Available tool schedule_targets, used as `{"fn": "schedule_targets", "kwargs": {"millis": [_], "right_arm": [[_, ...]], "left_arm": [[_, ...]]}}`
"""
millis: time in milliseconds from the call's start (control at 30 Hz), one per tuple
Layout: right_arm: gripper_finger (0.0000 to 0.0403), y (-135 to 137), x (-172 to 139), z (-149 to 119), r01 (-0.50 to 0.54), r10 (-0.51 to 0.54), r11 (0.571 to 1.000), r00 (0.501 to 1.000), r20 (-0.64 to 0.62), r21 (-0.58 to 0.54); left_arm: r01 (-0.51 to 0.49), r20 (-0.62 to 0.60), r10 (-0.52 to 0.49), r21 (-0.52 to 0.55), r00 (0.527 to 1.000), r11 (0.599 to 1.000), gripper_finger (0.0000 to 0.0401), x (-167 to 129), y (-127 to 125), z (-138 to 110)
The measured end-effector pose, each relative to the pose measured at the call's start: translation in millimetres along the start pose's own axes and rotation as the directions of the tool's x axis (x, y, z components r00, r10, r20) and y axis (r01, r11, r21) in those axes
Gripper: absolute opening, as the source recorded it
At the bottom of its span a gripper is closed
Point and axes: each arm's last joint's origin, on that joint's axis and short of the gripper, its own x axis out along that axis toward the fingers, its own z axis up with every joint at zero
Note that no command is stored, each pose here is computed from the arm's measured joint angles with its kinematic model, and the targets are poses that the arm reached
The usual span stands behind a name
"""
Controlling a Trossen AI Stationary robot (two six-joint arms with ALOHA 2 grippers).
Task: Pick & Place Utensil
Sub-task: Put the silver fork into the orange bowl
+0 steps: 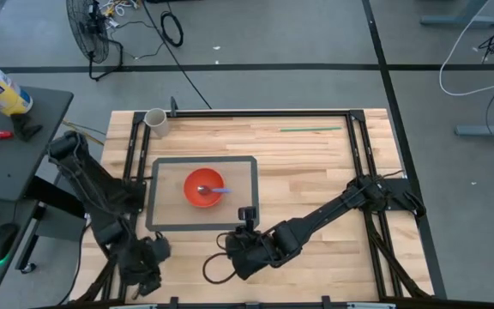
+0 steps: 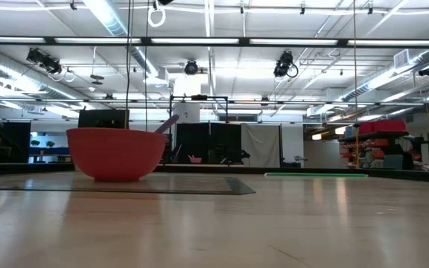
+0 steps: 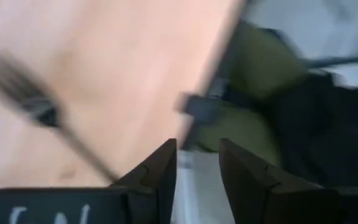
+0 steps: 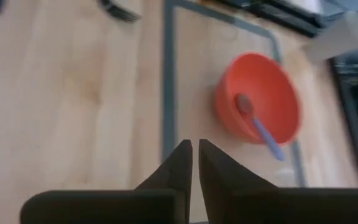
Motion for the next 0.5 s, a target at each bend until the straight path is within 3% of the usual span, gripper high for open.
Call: {"fn": "schedule_targets", "kwargs": {"millis": [100, 233, 500], "right_arm": [[0.0031, -4, 1, 1, 0.057, -0.057, 0.998, 0.998, 0.007, 0.0], [0.0031, -6, 3, 1, 0.067, -0.067, 0.998, 0.998, 0.006, 0.003], [0.0031, -8, 5, 1, 0.062, -0.062, 0.998, 0.998, 0.001, 0.034]], "left_arm": [[-0.16, -0.008, 0.159, -0.045, 0.987, 0.986, 0.0124, 10, 13, -1], [-0.314, 0.024, 0.322, -0.166, 0.946, 0.935, 0.0124, 21, 25, 3], [-0.447, -0.04, 0.451, -0.243, 0.891, 0.861, 0.0137, 52, 33, -3]]}}
